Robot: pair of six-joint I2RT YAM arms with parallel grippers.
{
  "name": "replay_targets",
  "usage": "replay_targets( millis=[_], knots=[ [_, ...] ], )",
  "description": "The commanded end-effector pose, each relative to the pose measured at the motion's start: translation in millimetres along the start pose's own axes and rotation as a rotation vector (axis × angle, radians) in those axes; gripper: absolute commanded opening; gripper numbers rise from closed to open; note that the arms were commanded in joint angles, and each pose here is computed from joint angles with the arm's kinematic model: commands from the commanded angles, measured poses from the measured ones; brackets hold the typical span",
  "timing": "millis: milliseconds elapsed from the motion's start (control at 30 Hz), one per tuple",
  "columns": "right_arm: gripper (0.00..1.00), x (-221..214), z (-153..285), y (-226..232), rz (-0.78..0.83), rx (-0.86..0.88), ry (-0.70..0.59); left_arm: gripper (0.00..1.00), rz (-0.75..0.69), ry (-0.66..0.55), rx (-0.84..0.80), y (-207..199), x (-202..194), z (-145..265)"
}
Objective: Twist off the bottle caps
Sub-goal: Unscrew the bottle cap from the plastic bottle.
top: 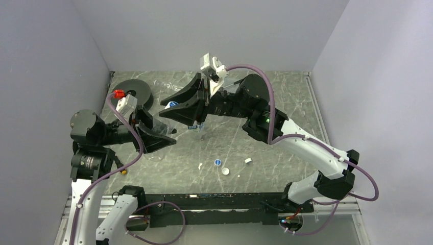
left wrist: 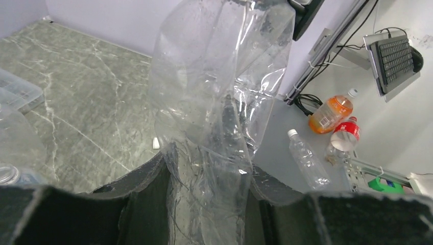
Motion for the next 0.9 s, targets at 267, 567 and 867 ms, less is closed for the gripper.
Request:
replay_targets(
  millis=[267, 567, 867],
  knots=[
    [0.98, 33.9, 15.1, -21.8, -0.089, -0.500, -0.100, 0.00, -0.221, -0.047, 0.321, 15.7, 9.6, 9.0],
    [0.99, 24.6, -21.9, -14.6, -0.139, -0.695, -0.022, 0.00, -0.364, -0.037, 0.595, 43.8, 1.0, 22.1],
    [0.81, 12.1, -42.1, -17.8, -0.173, -0.673, -0.023, 0.00, -0.383, -0.024, 0.596, 44.0, -4.4, 23.7]
  ],
)
Point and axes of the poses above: each gripper's point midway between its finger pads, its own z axis back along the fingers, its own y axis along the line the jaws close on, x = y × z, the point moved 10 cm from there along z, back along the fingers, and after that the axes turned 2 degrees about z, right-handed, at the moved point
